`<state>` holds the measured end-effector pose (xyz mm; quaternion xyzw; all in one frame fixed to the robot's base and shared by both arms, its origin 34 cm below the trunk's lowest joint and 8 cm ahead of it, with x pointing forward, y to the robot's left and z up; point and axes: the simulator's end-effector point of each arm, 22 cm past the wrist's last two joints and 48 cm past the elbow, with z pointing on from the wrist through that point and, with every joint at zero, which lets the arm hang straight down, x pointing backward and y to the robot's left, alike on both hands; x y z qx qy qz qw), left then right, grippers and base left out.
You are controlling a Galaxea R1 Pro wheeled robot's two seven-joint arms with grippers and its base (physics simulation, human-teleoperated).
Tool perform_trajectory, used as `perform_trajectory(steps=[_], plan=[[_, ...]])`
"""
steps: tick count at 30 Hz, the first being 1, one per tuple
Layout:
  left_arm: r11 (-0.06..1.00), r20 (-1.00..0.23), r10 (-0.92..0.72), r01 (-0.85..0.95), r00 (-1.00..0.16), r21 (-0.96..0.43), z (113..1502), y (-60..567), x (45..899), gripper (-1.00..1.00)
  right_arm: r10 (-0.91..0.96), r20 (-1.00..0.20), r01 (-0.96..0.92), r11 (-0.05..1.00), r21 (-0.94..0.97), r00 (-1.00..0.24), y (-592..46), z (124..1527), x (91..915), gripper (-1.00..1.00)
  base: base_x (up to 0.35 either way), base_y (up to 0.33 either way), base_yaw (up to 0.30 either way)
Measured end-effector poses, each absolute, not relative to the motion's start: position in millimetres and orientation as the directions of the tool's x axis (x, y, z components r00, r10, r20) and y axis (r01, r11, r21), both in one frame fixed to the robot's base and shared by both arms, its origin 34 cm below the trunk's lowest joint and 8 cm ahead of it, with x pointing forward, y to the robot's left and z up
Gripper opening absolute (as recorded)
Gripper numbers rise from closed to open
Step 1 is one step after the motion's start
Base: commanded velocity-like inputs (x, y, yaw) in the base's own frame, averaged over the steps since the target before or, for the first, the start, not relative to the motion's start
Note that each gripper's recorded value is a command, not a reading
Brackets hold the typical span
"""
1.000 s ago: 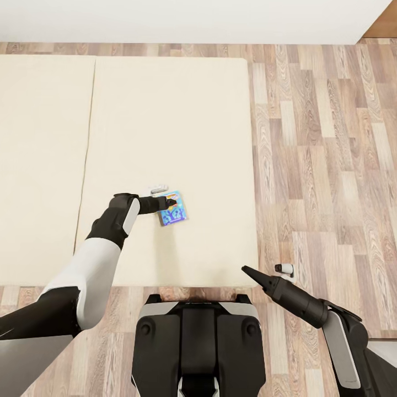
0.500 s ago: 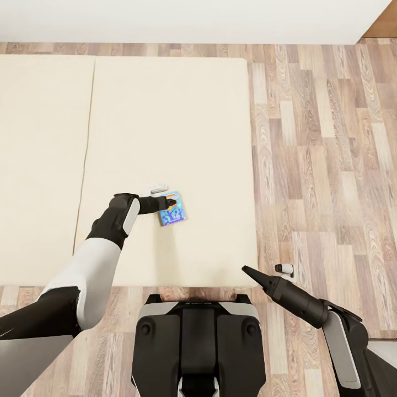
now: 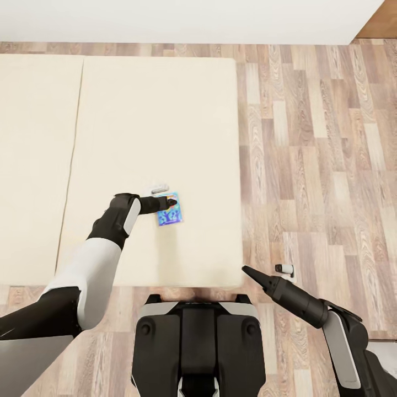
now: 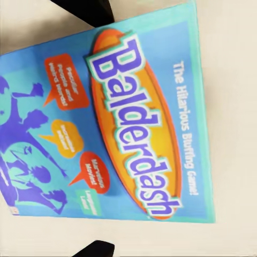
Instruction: Put all the toys in the child's room - the three board games (two on the bed and one on the table), the two jigsaw puzzles on the table, and the tennis ball on the table - inside the toy box on the table in the child's room.
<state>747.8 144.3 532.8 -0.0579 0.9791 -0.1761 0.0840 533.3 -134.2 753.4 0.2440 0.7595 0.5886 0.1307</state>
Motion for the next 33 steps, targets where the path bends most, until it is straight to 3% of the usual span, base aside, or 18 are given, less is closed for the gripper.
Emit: perform_trajectory(steps=[8, 33], plan=[[0.931, -0.144, -0.143, -0.084, -0.979, -0.355, 532.9, 143.9, 747.7, 1.0, 0.524, 0.089, 0.217, 0.188, 0.958, -0.847, -134.2, 753.4, 533.3, 1.0, 0.0, -0.229, 0.0], [0.931, -0.144, -0.143, -0.084, -0.979, -0.355, 532.8, 144.0, 747.5, 1.0, 0.524, 0.089, 0.216, 0.187, 0.958, -0.847, -134.1, 753.7, 533.4, 1.0, 0.0, -0.083, 0.0]])
